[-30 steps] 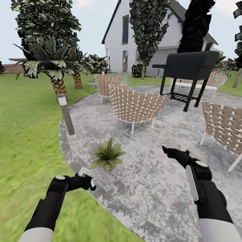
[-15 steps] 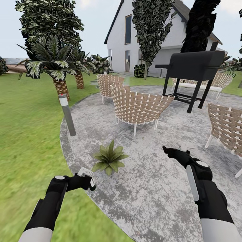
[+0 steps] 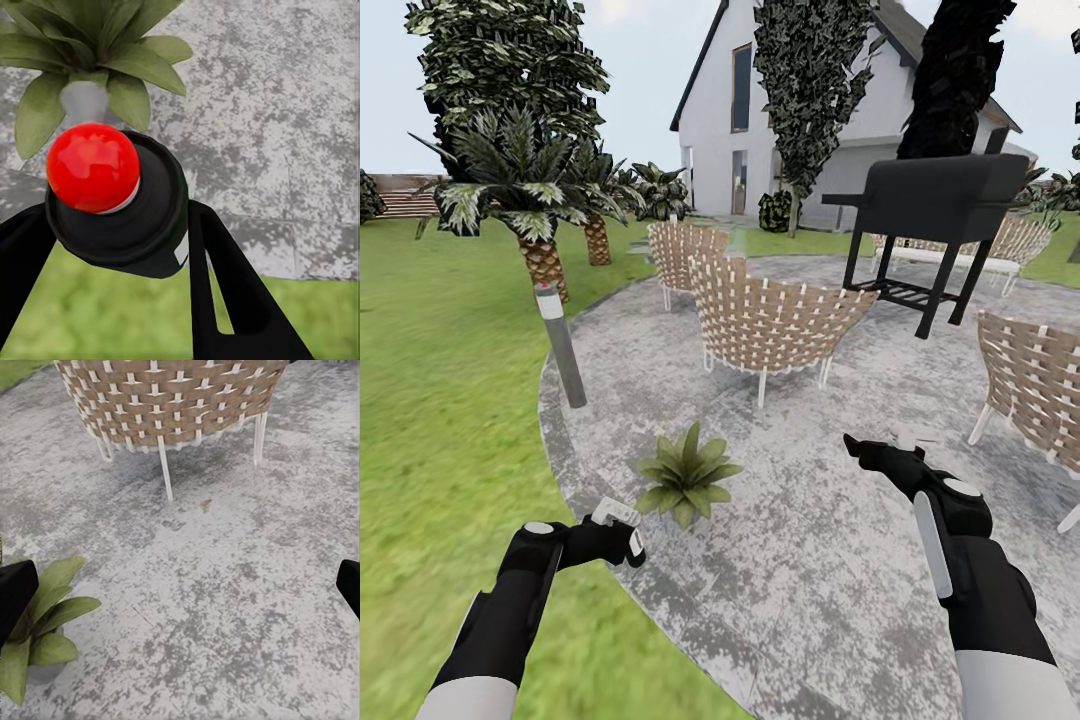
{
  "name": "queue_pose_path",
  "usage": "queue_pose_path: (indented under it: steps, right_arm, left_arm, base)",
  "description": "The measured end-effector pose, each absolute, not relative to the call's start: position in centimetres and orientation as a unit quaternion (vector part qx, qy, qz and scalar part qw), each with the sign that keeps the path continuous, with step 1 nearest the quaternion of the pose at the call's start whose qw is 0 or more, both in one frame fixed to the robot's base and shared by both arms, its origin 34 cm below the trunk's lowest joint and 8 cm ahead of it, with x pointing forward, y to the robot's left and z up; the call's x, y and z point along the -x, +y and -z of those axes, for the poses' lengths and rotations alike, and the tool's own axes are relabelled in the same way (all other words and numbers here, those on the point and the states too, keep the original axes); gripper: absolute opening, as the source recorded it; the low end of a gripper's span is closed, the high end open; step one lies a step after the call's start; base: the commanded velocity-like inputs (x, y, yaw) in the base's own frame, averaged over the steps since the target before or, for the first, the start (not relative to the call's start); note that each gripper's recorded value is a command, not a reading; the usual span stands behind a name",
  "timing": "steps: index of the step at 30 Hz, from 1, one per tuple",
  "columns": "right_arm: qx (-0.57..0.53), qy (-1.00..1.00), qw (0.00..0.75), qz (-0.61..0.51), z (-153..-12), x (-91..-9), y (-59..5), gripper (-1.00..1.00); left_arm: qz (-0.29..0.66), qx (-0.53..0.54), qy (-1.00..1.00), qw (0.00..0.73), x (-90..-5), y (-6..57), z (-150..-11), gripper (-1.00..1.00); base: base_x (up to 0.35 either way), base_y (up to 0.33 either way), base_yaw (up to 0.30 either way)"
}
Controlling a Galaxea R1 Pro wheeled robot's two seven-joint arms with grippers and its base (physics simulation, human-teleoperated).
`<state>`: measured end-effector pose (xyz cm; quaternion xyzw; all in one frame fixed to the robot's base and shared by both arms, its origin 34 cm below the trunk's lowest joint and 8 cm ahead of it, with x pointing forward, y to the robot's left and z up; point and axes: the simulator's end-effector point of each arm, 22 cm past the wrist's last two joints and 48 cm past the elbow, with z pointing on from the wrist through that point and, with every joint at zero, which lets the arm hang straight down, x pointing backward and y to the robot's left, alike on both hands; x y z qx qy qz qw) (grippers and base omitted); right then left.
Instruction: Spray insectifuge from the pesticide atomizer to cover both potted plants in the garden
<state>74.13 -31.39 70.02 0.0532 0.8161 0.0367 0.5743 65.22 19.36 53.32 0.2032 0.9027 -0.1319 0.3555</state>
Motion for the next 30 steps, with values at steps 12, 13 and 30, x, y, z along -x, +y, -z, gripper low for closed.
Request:
queue_pose_path:
  steps: [12,13,30]
  right_arm:
    - [-0.052,0.816,0.575,-0.036,-72.7,-74.7,-31.5,1.0]
    - [-0.052,0.816,0.574,-0.034,-72.9,-74.7,-31.5,1.0]
    - [0.285,0.845,0.424,-0.157,-69.2,-68.7,-16.8,1.0]
  left_arm:
    - [0.125,-0.206,0.897,0.371,-66.4,19.7,-57.3,-1.0]
    - [0.125,-0.208,0.896,0.373,-66.5,19.7,-57.8,-1.0]
    - [0.26,-0.35,0.83,0.347,-64.3,10.3,-64.2,-1.0]
  base:
    - [0.0,0.0,0.0]
    - [0.0,0.0,0.0]
    - [0.0,0.0,0.0]
